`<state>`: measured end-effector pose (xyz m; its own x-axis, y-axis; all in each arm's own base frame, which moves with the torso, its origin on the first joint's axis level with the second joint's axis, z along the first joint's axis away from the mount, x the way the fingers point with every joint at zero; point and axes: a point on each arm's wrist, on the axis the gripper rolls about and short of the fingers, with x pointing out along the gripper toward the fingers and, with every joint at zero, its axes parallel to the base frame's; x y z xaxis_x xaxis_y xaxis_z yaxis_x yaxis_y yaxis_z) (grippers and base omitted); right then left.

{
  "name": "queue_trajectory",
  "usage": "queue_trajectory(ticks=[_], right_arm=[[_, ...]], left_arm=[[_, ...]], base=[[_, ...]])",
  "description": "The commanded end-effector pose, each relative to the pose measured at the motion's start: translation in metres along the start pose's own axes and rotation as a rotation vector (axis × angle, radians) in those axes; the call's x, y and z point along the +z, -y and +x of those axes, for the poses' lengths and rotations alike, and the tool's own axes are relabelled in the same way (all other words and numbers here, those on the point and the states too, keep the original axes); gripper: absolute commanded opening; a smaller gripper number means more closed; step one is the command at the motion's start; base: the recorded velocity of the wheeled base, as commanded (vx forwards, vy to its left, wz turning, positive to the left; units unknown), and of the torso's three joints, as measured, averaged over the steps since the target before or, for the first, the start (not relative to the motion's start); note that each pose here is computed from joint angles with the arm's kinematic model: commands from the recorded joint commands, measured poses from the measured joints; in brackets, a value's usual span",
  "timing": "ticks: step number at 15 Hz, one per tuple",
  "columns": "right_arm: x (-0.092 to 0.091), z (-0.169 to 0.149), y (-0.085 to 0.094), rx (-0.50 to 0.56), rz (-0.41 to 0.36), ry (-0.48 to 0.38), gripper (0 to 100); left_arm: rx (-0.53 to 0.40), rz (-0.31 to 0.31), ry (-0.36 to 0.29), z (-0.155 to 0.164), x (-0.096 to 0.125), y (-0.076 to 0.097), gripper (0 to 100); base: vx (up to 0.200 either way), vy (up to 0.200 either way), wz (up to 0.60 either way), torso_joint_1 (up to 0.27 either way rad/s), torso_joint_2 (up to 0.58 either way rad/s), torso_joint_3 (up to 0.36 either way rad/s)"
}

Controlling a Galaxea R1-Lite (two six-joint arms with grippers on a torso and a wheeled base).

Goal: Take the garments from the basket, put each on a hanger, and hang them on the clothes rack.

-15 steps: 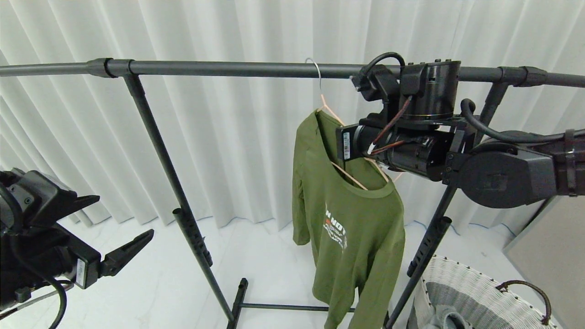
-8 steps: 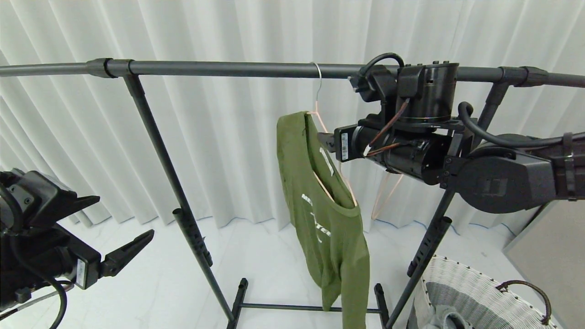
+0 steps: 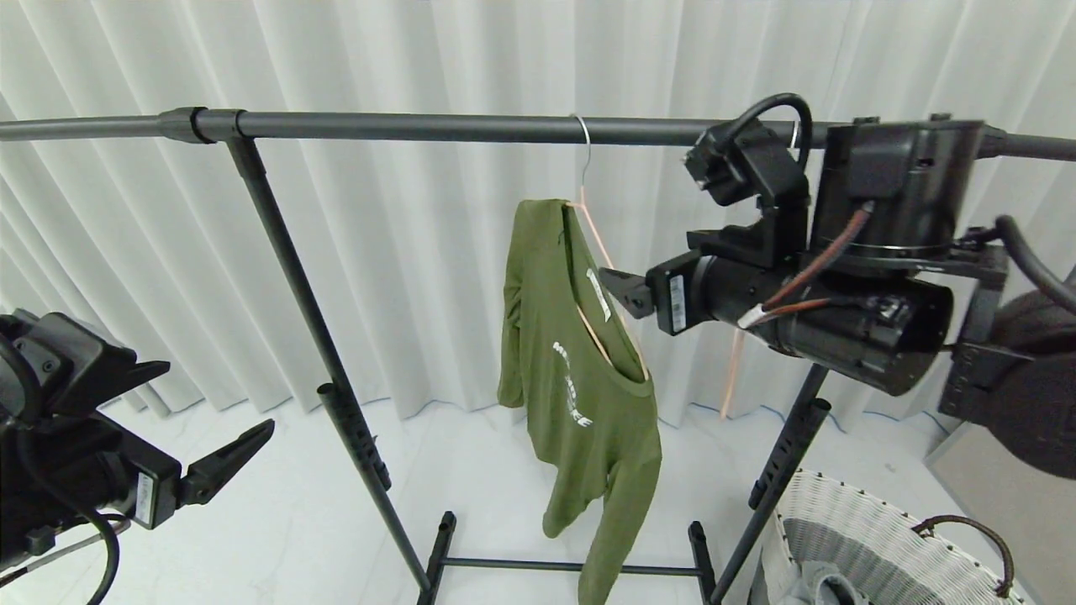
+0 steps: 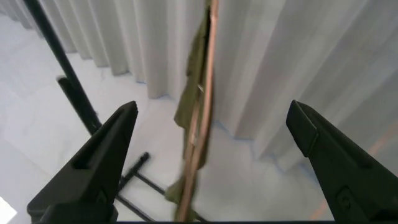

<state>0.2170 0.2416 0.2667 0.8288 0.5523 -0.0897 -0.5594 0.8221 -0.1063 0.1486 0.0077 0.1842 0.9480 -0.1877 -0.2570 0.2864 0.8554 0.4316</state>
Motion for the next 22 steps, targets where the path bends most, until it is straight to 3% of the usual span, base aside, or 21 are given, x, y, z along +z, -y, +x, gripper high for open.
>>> queue_trajectory(ticks=[1, 6, 9, 13, 17, 19, 22], right_arm=[[-0.001, -0.053, 0.021, -0.032, -0.044, 0.073, 100], [-0.002, -0.109, 0.054, -0.130, -0.058, 0.129, 100], [-0.006, -0.121, 0.083, -0.265, -0.082, 0.121, 100], [-0.014, -0.126, 0.102, -0.365, -0.081, 0.094, 100], [-0.028, -0.133, 0.124, -0.489, -0.108, 0.006, 100], [-0.047, -0.140, 0.139, -0.578, -0.155, -0.092, 100], [-0.064, -0.150, 0.149, -0.643, -0.209, -0.172, 100]], left_arm=[[0.009, 0.002, 0.003, -0.001, 0.000, 0.000, 100], [0.037, -0.010, -0.031, -0.010, -0.010, 0.004, 100], [0.046, -0.011, -0.038, -0.012, -0.012, 0.006, 100], [0.074, -0.038, -0.045, -0.013, -0.012, 0.006, 100], [0.093, -0.034, -0.039, -0.015, -0.010, 0.005, 100], [0.099, -0.031, -0.029, -0.019, -0.010, 0.006, 100], [0.101, -0.030, -0.025, -0.021, -0.010, 0.007, 100]], base=[[0.000, 0.000, 0.00, 0.000, 0.00, 0.000], [-0.080, 0.000, 0.00, 0.000, 0.00, 0.000], [-0.200, 0.000, 0.00, 0.007, 0.00, 0.001], [-0.200, 0.000, 0.00, -0.005, 0.00, 0.006], [-0.200, 0.000, 0.00, -0.001, 0.00, 0.005], [-0.200, 0.000, 0.00, 0.000, 0.00, 0.005], [0.000, 0.000, 0.00, 0.000, 0.00, 0.000]])
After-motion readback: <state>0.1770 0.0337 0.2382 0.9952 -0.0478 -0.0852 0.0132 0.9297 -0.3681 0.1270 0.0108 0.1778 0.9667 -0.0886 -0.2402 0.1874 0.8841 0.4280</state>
